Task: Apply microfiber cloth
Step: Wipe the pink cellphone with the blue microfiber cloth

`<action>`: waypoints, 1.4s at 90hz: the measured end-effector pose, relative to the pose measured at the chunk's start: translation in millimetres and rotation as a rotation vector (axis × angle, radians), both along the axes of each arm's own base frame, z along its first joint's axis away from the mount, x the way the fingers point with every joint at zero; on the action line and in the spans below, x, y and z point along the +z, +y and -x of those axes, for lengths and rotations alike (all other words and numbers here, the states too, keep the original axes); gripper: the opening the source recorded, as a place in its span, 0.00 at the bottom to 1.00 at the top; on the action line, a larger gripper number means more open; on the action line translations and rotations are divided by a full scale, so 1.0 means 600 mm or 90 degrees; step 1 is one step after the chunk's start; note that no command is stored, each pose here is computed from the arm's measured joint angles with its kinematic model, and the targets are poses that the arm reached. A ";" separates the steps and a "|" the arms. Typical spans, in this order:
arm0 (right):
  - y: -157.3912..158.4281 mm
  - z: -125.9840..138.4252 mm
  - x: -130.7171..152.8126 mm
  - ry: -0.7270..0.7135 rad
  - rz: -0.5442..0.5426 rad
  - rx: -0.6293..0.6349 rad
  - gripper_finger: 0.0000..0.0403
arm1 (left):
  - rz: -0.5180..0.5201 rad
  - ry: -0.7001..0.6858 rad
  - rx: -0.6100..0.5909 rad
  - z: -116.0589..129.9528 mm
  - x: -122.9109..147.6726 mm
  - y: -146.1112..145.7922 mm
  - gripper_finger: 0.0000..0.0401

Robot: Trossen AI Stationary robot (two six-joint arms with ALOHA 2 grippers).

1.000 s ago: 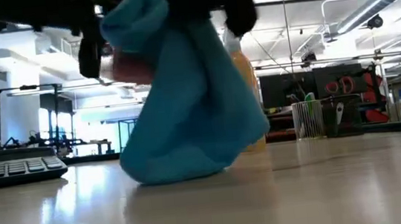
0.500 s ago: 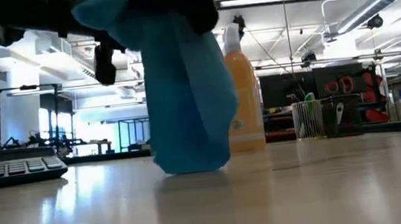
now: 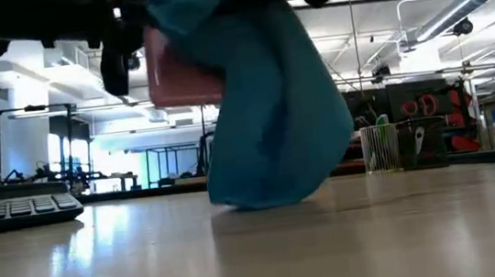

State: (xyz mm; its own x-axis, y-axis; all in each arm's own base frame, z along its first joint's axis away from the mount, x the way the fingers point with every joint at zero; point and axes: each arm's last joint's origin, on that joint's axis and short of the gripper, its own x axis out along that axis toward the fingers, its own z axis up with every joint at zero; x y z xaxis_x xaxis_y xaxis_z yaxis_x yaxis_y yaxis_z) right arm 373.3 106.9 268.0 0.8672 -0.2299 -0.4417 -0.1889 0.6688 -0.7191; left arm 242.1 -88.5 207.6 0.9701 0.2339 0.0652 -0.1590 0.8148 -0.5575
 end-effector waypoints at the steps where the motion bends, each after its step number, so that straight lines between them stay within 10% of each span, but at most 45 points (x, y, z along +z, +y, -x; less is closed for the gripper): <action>1: -0.004 0.000 0.001 0.001 0.003 -0.002 0.00 | -0.001 0.001 -0.002 0.000 0.000 0.000 0.05; 23: -0.053 -0.013 0.028 -0.037 0.062 0.010 0.00 | -0.022 0.011 0.015 -0.001 0.000 0.001 0.05; 59: -0.040 -0.035 -0.065 0.029 -0.265 0.065 0.00 | -0.183 -0.008 0.035 0.036 0.061 0.011 0.05; 87: -0.010 -0.035 -0.103 0.020 -0.378 0.053 0.00 | -0.432 0.064 0.003 0.047 0.059 -0.008 0.05; 126: -0.036 0.009 -0.194 -0.096 -0.557 -0.234 0.06 | -0.590 0.179 -0.079 -0.007 -0.062 -0.063 0.05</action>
State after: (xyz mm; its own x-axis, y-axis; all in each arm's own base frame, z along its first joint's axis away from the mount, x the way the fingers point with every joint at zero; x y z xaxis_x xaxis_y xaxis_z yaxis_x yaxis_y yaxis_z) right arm 367.9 85.1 151.8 0.8684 -0.1406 -0.4756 0.1932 0.9791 0.0633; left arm 246.5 -126.4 170.1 0.9926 0.1014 -0.0665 -0.0712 0.9312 0.3576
